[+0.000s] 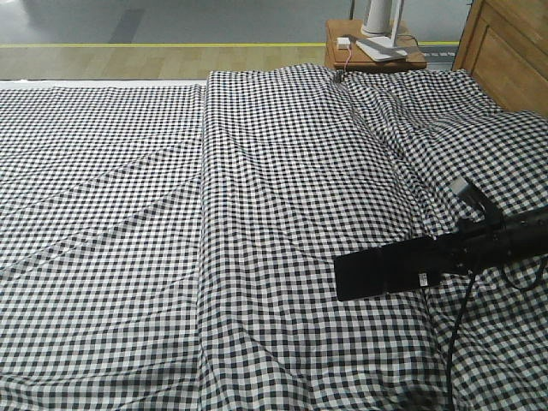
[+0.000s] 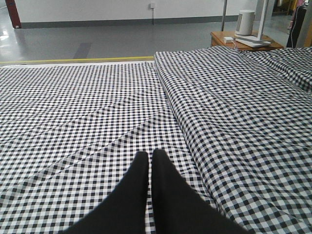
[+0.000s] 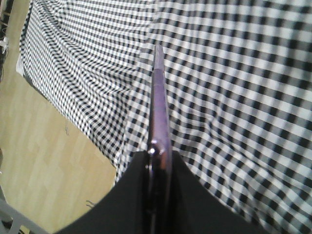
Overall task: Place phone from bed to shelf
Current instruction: 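Lift the held phone up off the bed with the right gripper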
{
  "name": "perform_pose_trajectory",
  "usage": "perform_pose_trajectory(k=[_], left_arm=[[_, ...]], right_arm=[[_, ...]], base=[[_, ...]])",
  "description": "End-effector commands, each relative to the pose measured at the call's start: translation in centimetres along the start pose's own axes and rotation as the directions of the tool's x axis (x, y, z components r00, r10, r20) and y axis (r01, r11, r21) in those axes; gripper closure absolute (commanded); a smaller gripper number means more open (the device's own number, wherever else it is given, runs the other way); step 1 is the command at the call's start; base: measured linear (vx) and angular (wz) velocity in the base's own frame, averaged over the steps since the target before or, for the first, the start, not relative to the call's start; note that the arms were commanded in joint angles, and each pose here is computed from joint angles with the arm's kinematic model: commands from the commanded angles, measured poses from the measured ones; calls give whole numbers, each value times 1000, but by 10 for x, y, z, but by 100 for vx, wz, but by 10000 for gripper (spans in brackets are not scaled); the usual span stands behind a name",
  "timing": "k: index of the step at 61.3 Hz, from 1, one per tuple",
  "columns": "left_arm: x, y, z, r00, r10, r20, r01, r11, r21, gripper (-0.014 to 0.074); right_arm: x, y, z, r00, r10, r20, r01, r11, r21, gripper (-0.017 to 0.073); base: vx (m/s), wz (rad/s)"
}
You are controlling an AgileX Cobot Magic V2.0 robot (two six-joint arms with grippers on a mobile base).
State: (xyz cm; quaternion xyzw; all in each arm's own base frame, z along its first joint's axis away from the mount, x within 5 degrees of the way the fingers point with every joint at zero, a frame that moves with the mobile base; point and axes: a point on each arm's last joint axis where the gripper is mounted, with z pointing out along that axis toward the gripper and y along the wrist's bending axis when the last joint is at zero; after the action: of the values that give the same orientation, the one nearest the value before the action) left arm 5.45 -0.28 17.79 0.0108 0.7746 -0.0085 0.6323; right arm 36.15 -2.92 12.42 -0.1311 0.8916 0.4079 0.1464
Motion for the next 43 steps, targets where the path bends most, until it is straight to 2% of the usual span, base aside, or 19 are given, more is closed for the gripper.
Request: perform_pose_trajectory(k=[1, 13, 20, 28, 43], left_arm=[[-6, 1, 0, 997, -13, 75, 13, 1000, -4, 593], [-6, 1, 0, 997, -13, 75, 13, 1000, -4, 593], [-6, 1, 0, 997, -13, 75, 13, 1000, -4, 593], [-6, 1, 0, 997, -13, 75, 13, 1000, -4, 593], [-6, 1, 0, 997, -13, 75, 13, 1000, -4, 593]], right_arm=[[-8, 54, -18, 990, -126, 62, 133, 982, -136, 564], [-8, 104, -29, 967, -235, 100, 247, 961, -127, 564], [-9, 136, -35, 942, -316, 110, 328, 937, -118, 564], [-8, 178, -37, 900, -417, 125, 431, 894, -124, 564], [3, 241, -30, 836, -537, 116, 549, 816, -183, 564]], base=[[0, 0], [0, 0], [0, 0], [0, 0], [0, 0]])
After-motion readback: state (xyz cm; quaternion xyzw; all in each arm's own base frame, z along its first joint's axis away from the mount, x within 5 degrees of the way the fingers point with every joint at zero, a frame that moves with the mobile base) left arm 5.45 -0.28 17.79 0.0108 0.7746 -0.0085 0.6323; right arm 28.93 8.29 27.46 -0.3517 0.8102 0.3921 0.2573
